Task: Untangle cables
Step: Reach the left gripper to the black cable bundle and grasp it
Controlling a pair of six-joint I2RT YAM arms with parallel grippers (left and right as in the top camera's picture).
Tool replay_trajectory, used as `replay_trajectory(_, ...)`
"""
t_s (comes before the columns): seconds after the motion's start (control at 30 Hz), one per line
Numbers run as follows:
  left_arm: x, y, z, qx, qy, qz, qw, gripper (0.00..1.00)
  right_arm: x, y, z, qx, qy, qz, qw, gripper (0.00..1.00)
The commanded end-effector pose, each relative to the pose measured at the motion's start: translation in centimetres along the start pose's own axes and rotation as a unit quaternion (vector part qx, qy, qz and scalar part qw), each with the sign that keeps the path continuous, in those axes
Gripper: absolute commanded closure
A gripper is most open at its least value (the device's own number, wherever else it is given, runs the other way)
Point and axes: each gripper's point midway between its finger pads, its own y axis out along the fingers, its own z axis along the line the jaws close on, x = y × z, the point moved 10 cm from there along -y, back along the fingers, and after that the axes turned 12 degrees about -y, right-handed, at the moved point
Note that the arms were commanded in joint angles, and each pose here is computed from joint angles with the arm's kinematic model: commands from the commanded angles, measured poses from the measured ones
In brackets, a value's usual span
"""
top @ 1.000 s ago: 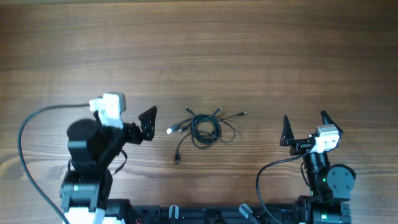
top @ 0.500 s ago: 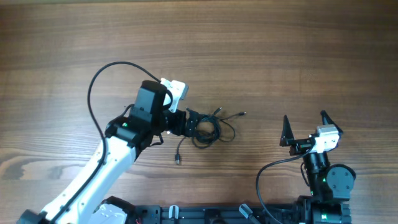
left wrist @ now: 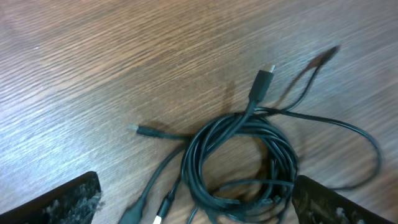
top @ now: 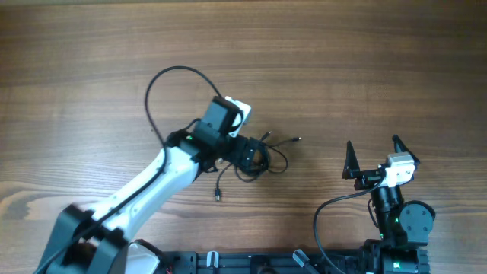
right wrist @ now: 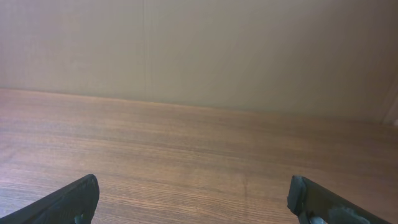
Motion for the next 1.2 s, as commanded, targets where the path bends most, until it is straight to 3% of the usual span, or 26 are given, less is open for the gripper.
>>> replay_trajectory(0.0,0.3,1.2,-0.3,0.035,0.018,0.003,0.999,0.0,0.2,-0.1,0.0,0.003,-0.008,-0.009,1.0,0.0)
replay_trajectory(0.2,0.3,1.2,-0.4,0.033,0.015,0.003,0.999,0.0,0.2,-0.1,0.0,0.003,-0.008,-0.009,1.0,0.0)
replay_trajectory(0.5,-1.3,3.8,-0.1,0.047,0.021,0.061,0.997,0.01,0.2,-0.1,0.0,0.003,-0.008,-0.009,1.0,0.0)
replay_trajectory(0.6,-1.5,4.0,-0.8,0.041,0.033,0.06,0.997,0.24,0.2,-0.1,0.0,0.003,-0.008,-0.009,1.0,0.0)
replay_trajectory(0.77,-1.9,4.6,-1.6,0.037,0.058,0.064,0.996,0.3,0.2,-0.1,0.0,0.003,-0.008,-0.009,1.0,0.0)
replay_trajectory(0.8,-1.9,4.8,-1.6,0.037,0.058,0.064,0.996,0.37,0.2,-0.1,0.0,0.003,-0.008,-0.009,1.0,0.0)
replay_trajectory(0.93,-2.1,5.8,-1.3,0.049,0.058,0.069,0.995,0.37,0.2,-0.1,0.0,0.003,-0.008,-0.009,1.0,0.0)
replay_trajectory(1.0,-2.3,6.3,-1.3,0.05,0.059,0.074,0.994,0.29,0.2,-0.1,0.0,0.003,-0.008,-0.009,1.0,0.0)
replay_trajectory(1.07,-2.2,6.4,-1.3,0.05,0.059,0.072,0.994,0.28,0.2,-0.1,0.0,0.003,-0.008,-0.009,1.0,0.0)
replay_trajectory(1.13,-2.1,6.4,-1.3,0.049,0.059,0.068,0.995,0.39,0.2,-0.1,0.0,0.003,-0.008,-0.009,1.0,0.0)
replay_trajectory(1.17,-2.1,6.4,-1.3,0.047,0.059,0.067,0.995,0.56,0.2,-0.1,0.0,0.003,-0.008,-0.009,1.0,0.0)
